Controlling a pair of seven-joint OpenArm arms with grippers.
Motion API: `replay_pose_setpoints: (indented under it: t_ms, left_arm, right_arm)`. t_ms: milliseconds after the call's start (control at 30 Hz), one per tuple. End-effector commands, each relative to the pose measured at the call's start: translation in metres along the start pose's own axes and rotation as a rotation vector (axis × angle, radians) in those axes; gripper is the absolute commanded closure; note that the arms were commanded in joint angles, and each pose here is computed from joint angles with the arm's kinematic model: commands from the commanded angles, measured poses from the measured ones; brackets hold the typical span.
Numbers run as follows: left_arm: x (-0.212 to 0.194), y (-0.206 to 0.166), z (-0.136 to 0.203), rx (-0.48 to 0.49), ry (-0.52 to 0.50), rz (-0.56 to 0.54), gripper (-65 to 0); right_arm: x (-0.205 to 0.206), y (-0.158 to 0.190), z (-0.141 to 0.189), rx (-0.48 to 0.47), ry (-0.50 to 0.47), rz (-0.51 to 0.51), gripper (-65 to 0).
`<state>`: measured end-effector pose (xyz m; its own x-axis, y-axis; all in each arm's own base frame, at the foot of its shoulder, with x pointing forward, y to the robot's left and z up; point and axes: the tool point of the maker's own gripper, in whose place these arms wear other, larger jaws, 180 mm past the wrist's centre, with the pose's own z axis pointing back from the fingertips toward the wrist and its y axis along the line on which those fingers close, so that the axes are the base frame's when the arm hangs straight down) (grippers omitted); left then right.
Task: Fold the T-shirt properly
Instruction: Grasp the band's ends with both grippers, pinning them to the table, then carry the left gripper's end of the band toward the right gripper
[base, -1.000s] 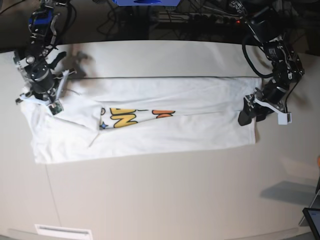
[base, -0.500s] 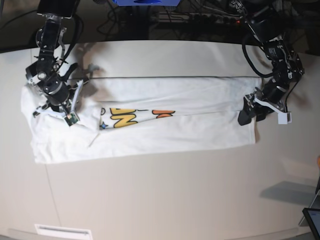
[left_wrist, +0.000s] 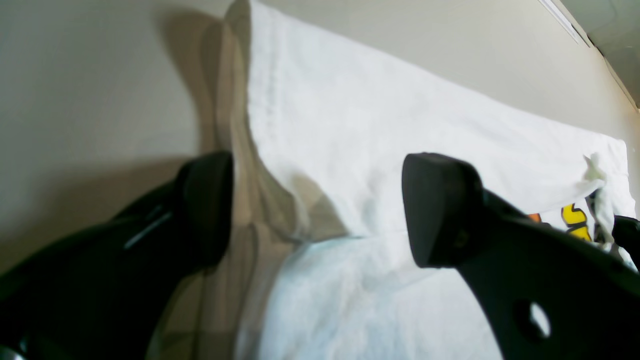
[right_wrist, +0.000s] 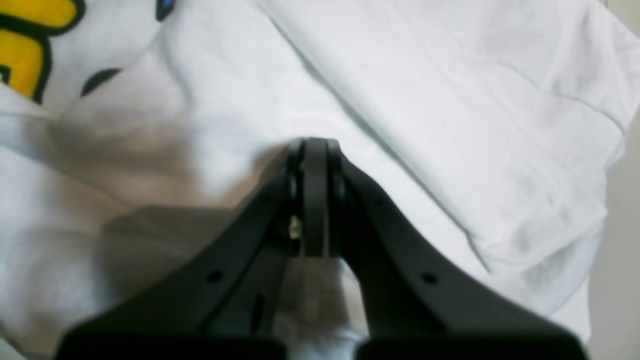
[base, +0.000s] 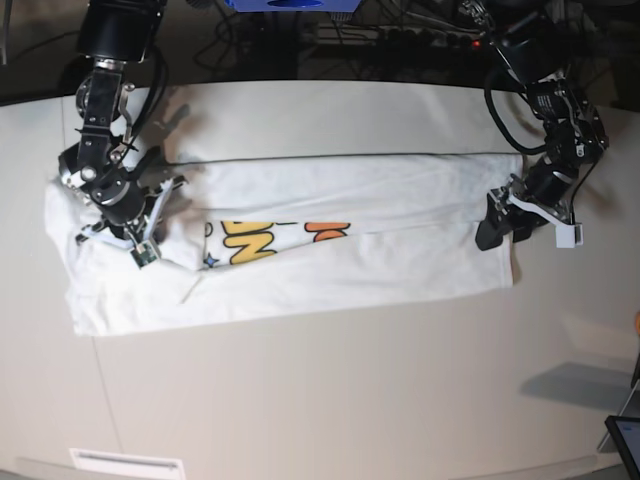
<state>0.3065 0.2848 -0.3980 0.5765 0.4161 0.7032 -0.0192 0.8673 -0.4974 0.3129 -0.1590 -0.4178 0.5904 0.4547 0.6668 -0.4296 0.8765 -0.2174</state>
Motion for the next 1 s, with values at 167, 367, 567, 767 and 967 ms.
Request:
replay_pose_setpoints:
  t_ms: [167,367,567,767,967]
  left_arm:
    - [-0.022,0.003,-0.002,0.026,0.111,-0.024,-48.7]
    - [-0.025,-0.006,-0.008,0.003,0.131,-0.041,-25.7]
    - [-0.021,-0.002,-0.006,0.012,0.123,-0.042,-1.0]
    - [-0.013,-0.005,-0.006,0.008,0.107,-0.059,0.0]
    - [0.017,-0.025,0.000,-0.001,0.043,-0.156,0.0]
  right_arm:
    - [-0.012,0.003,0.000,0.016,0.055,0.014,-1.6]
    - [-0.011,0.002,0.001,0.012,0.053,0.017,-1.6]
    - [-0.011,0.002,0.001,0.011,0.054,0.016,-1.6]
    - [-0.011,0.002,0.001,0.011,0.054,0.016,-1.6]
    - [-0.012,0.003,0.000,0.013,0.056,0.015,-1.6]
